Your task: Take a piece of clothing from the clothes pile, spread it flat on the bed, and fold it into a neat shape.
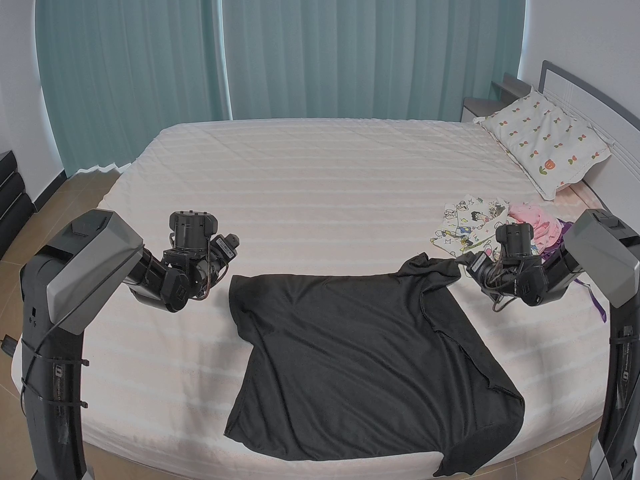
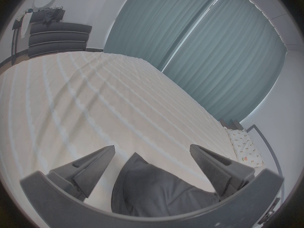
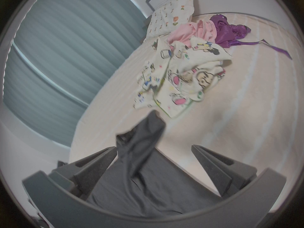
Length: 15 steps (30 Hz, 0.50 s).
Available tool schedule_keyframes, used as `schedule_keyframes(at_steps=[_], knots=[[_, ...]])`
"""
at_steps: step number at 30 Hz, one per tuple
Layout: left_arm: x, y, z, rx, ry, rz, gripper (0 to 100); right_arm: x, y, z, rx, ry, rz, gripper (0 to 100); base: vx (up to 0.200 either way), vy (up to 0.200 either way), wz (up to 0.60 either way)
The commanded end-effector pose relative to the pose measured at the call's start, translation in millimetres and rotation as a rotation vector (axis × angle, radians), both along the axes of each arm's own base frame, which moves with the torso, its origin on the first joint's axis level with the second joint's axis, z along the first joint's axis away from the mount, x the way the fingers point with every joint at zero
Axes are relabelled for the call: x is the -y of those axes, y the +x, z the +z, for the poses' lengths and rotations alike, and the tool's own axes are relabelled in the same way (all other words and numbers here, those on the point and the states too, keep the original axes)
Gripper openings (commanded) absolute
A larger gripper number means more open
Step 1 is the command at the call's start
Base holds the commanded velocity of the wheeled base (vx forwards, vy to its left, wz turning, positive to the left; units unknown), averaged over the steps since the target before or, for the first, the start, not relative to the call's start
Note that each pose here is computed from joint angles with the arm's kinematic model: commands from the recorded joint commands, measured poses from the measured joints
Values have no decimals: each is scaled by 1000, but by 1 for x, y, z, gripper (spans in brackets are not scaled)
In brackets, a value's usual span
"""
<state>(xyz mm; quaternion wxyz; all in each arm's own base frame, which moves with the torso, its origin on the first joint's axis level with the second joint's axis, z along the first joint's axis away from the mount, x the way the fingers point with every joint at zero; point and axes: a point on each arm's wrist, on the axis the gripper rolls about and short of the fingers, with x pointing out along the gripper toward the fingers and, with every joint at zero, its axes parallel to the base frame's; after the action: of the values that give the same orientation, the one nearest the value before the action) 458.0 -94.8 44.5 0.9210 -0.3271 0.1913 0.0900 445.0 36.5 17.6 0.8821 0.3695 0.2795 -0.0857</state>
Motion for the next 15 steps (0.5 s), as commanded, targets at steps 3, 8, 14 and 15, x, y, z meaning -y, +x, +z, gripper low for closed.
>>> schedule_keyframes(at_steps=[3, 8, 14, 15], knots=[[-3, -79, 29, -96, -89, -74, 100, -10, -54, -13, -49, -173, 191, 100, 0, 0, 0], [7, -126, 25, -156, -188, -118, 100, -35, -60, -24, -66, -218, 247, 100, 0, 0, 0], [19, -161, 14, -186, -292, -126, 100, -60, -53, -43, -72, -335, 324, 100, 0, 0, 0], [21, -163, 12, -189, -300, -128, 100, -62, -51, -42, -68, -346, 329, 100, 0, 0, 0]])
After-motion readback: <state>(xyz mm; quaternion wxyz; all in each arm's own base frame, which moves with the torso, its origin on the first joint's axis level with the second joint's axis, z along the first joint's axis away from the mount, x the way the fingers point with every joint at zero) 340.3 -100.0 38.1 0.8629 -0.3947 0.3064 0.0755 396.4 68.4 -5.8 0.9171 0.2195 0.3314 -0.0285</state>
